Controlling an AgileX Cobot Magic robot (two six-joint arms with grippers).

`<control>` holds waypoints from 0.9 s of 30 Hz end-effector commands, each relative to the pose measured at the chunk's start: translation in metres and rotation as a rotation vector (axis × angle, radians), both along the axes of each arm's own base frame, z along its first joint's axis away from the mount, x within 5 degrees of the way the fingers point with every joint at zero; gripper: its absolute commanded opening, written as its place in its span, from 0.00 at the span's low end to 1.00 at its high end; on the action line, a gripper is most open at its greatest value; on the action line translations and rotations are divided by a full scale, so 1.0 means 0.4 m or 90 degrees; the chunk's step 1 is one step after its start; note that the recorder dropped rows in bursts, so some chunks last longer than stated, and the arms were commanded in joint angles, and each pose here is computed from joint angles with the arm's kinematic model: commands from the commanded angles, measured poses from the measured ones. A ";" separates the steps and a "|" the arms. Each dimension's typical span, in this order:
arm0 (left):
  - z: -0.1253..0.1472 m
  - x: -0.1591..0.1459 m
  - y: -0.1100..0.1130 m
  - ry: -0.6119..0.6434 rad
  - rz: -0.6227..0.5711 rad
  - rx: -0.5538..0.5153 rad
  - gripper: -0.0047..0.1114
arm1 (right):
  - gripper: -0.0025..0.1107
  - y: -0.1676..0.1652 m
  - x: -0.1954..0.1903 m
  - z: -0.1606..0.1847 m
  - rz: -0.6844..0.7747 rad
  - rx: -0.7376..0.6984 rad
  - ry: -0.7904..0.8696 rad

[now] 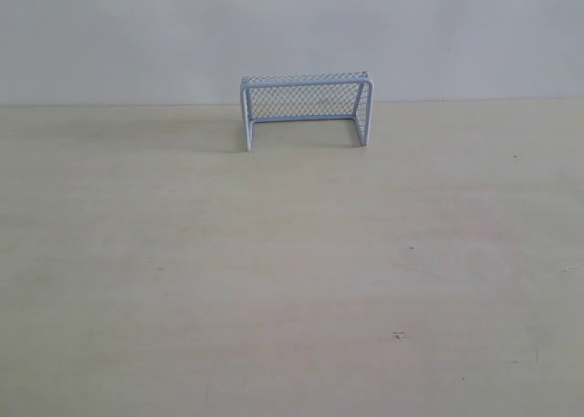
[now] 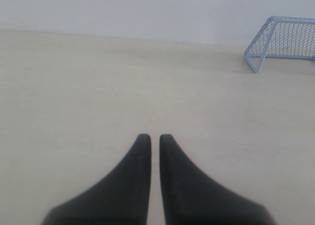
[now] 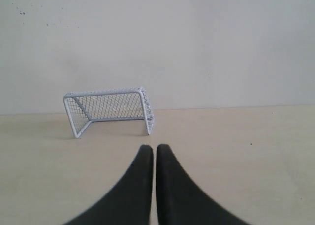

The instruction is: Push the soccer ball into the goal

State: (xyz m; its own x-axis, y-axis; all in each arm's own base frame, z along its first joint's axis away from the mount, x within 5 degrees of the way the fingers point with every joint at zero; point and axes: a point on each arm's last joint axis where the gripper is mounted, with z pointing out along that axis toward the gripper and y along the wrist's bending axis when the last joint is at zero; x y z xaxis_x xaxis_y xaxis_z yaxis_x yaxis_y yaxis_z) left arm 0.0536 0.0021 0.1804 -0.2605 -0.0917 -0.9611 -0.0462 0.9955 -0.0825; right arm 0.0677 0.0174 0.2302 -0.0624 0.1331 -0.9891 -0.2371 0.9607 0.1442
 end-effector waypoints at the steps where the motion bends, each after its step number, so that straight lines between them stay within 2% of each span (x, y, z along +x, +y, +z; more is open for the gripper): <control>1: 0.005 0.000 0.000 -0.010 0.002 -0.009 0.09 | 0.02 -0.003 -0.008 -0.019 -0.004 0.010 -0.007; 11: 0.005 0.000 0.000 -0.010 0.002 -0.009 0.09 | 0.02 -0.014 -0.024 -0.052 -0.035 0.022 -0.030; 27: 0.005 0.000 0.000 -0.010 0.002 -0.009 0.09 | 0.02 -0.018 -0.031 -0.044 -0.041 0.031 -0.065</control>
State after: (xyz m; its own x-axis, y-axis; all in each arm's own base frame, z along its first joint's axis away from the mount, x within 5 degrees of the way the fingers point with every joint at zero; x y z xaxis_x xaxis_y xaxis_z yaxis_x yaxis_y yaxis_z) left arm 0.0536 0.0021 0.1804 -0.2605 -0.0917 -0.9611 -0.0462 0.9955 -0.0825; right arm 0.0554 0.0114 0.2126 0.0287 0.1788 -0.9835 -0.2031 0.9644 0.1694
